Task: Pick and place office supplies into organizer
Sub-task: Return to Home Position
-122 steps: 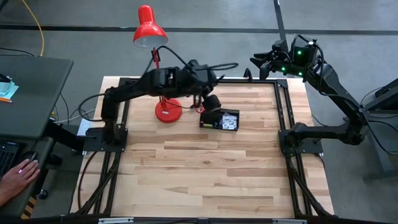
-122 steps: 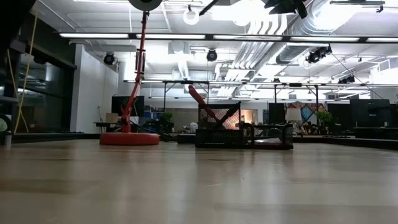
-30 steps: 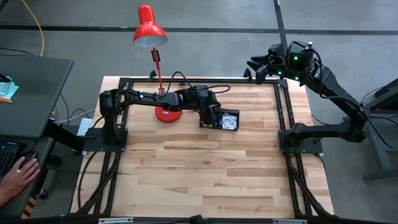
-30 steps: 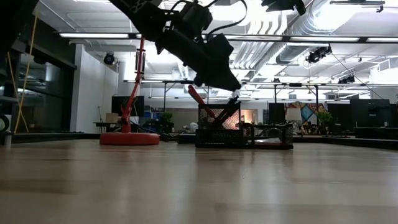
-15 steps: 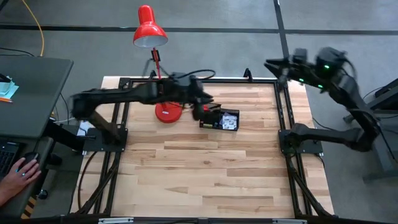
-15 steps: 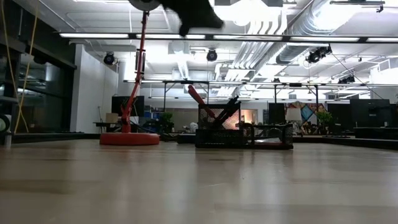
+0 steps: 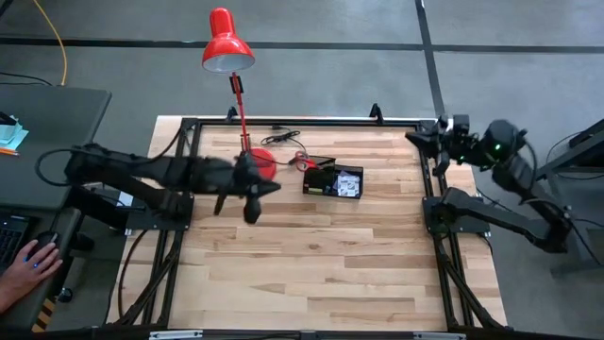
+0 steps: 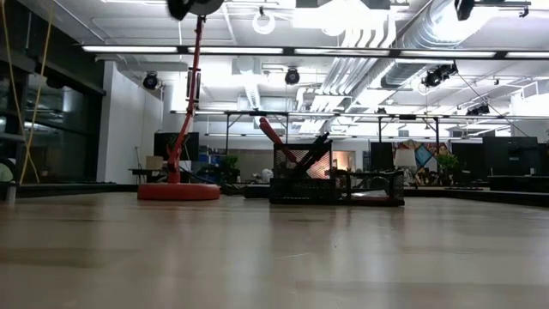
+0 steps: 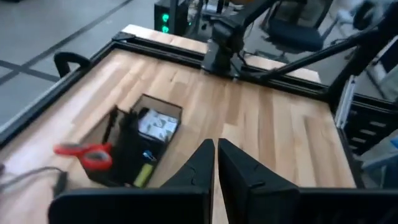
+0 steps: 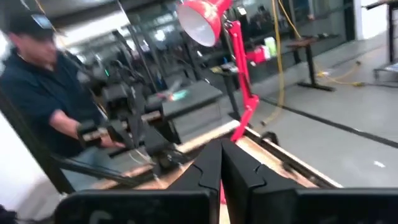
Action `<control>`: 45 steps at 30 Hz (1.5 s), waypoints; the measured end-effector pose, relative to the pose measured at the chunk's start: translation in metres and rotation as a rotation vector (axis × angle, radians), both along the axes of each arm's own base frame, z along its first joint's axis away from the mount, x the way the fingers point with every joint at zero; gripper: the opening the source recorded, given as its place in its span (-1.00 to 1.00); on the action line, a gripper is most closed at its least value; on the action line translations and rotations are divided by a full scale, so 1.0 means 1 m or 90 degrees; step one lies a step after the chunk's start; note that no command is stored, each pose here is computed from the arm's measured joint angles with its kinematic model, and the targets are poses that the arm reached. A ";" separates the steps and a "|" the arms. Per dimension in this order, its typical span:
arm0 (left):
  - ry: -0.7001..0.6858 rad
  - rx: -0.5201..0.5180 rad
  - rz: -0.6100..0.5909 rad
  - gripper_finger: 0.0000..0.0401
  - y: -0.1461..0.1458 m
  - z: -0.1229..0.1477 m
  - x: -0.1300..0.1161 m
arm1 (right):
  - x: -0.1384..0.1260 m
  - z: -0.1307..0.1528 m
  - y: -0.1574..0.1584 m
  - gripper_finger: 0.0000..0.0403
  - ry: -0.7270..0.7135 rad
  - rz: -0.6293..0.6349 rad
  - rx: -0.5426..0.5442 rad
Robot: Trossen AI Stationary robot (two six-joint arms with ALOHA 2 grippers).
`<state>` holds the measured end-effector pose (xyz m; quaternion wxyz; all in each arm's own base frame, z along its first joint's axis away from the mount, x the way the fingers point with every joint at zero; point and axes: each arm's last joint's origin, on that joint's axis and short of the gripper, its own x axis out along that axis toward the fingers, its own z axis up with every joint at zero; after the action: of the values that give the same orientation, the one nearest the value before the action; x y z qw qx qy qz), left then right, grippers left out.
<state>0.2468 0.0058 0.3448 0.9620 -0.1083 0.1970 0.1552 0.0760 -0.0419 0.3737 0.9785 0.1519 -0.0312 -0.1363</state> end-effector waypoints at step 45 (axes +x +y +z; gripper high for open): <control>-0.127 0.061 0.003 -1.00 0.000 -0.205 -0.102 | 0.048 -0.192 0.003 -1.00 -0.009 0.113 -0.062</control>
<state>0.1446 0.0056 0.1398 0.9805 -0.0777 0.0927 0.1548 0.1245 -0.0388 0.1821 0.9926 0.1077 -0.0313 -0.0462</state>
